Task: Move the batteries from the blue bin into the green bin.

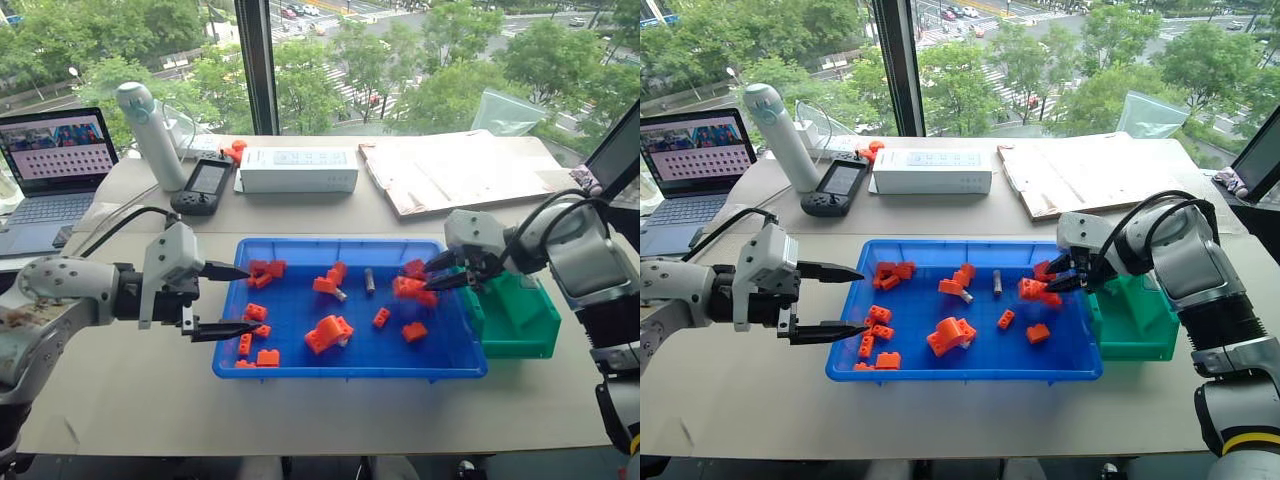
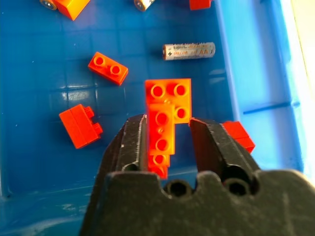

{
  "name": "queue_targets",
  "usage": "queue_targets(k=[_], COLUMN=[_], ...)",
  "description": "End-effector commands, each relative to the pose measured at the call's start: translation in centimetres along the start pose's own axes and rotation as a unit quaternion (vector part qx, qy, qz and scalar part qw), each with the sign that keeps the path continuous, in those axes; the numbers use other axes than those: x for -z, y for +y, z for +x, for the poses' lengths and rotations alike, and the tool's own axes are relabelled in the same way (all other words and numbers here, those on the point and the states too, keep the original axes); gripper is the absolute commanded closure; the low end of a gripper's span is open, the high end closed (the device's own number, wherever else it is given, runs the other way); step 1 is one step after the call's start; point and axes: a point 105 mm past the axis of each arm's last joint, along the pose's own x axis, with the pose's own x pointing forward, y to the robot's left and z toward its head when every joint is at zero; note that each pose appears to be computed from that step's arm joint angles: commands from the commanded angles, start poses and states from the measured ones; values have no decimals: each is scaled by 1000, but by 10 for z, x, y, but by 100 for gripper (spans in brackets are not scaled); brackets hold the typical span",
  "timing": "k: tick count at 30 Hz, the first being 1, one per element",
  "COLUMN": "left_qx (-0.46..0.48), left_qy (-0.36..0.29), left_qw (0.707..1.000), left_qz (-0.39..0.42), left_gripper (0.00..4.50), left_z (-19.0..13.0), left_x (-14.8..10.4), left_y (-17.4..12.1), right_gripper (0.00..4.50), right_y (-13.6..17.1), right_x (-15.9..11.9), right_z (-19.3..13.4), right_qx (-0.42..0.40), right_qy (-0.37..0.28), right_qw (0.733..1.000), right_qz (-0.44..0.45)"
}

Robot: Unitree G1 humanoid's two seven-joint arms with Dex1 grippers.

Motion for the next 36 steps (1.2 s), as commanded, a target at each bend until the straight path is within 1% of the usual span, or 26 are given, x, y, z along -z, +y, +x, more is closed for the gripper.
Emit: queue_targets(k=[1,2,5,8,10,12,23,27,36], left_qx=[2,2,0,-3,-7,-10,-22,-30,-33], left_qy=[-3,-3,-1,0,2,5,16,31,36], left_qw=[1000,1000,1000,1000,1000,1000,999,999,999], left_qz=[21,21,21,20,19,19,16,19,18], left_gripper=[0,0,0,0,0,0,0,0,0], left_z=[-1,-1,-2,-4,-5,-7,-13,-14,-14], left_x=[-7,-7,-7,-7,-7,-6,-5,0,3], left_y=[-1,-1,-2,-2,-3,-4,-7,-5,-7], right_gripper=[110,83,83,83,83,83,83,83,83], right_y=[-13,-14,-16,-14,-13,-14,-30,-30,-30], right_x=[-30,-35,-48,-54,-49,-46,-42,-41,-39], right_z=[-4,-1,18,37,54,63,88,98,112], right_qx=[42,44,46,35,31,33,49,38,24], right_qy=[-34,-40,-66,-84,-84,-82,-95,-100,-102], right_qw=[998,997,996,995,996,996,994,994,994], right_qz=[-40,-44,-41,-31,-28,-30,-38,-31,-21])
